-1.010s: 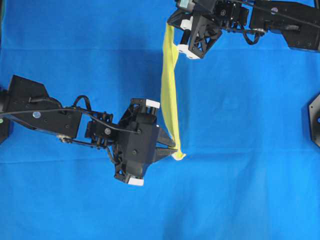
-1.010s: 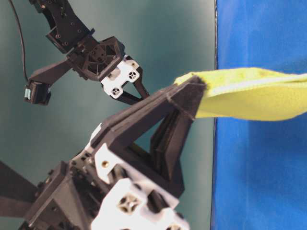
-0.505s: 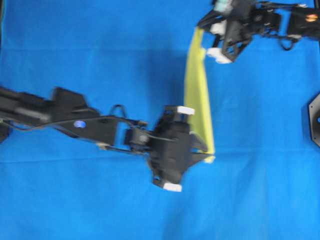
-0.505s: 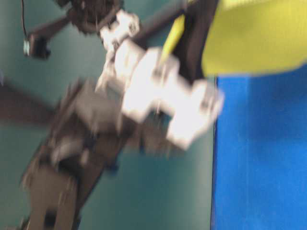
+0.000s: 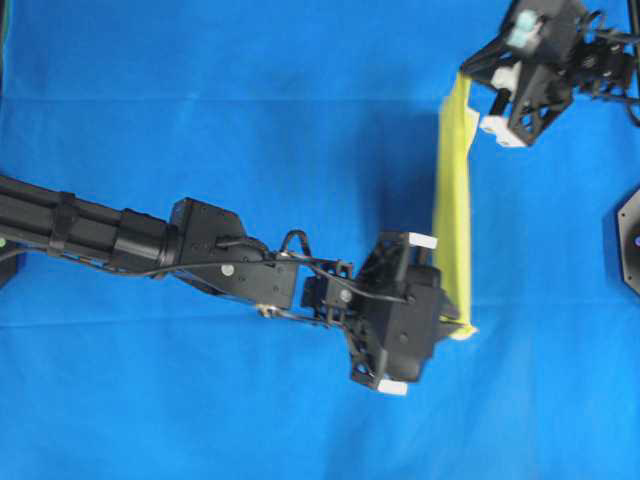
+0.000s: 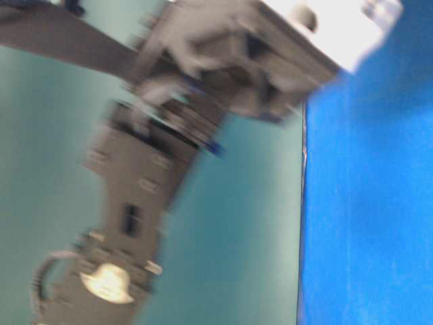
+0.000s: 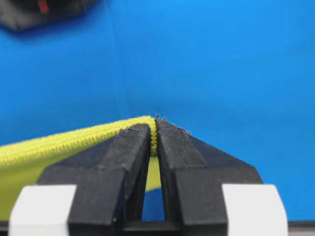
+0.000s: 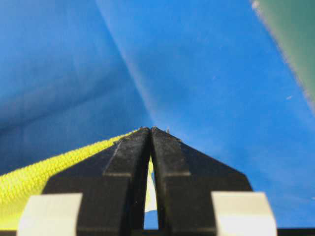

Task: Fold the yellow towel.
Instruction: 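Lower the towel vertically onto the table and open both grippers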

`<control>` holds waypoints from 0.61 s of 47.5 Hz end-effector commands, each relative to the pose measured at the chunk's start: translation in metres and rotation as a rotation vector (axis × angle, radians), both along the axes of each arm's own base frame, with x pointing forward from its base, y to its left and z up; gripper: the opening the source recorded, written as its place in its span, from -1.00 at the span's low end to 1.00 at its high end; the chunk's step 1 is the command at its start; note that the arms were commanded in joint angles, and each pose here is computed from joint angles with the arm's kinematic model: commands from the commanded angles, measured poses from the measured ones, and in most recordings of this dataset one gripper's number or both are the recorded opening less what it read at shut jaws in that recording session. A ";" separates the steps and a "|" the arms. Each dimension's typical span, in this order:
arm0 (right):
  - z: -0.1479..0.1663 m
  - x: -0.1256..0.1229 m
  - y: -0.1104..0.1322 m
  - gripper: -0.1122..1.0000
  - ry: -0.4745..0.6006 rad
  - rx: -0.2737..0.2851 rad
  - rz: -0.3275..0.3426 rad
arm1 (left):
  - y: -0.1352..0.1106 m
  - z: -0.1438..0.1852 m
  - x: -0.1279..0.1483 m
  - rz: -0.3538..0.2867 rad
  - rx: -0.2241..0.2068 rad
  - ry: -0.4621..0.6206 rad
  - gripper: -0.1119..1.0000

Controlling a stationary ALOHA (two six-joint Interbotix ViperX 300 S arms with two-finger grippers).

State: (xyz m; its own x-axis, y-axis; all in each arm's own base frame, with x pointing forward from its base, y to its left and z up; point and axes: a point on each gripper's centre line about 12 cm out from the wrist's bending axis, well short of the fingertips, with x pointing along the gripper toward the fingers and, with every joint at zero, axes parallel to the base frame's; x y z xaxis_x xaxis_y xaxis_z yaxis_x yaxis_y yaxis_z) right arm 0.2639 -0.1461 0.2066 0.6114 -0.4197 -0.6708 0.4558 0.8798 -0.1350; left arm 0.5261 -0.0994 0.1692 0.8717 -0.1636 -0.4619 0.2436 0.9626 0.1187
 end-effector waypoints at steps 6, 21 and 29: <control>-0.011 0.041 -0.016 -0.76 -0.065 -0.001 0.042 | -0.006 0.001 -0.031 -0.006 -0.025 0.032 -0.71; -0.025 0.097 -0.024 -0.76 -0.085 0.006 0.100 | 0.003 -0.027 -0.077 0.053 -0.098 0.151 -0.71; -0.027 0.106 -0.022 -0.76 -0.087 0.007 0.113 | 0.006 -0.030 -0.086 0.057 -0.104 0.141 -0.71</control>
State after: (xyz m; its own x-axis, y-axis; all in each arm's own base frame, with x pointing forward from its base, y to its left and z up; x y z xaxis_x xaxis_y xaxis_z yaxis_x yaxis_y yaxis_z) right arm 0.3623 -0.1651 0.1656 0.6812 -0.3316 -0.6527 0.3612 0.9277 -0.0944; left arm 0.4392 -0.0856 0.1176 0.7723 -0.1486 -0.6177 0.1799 0.9836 -0.0116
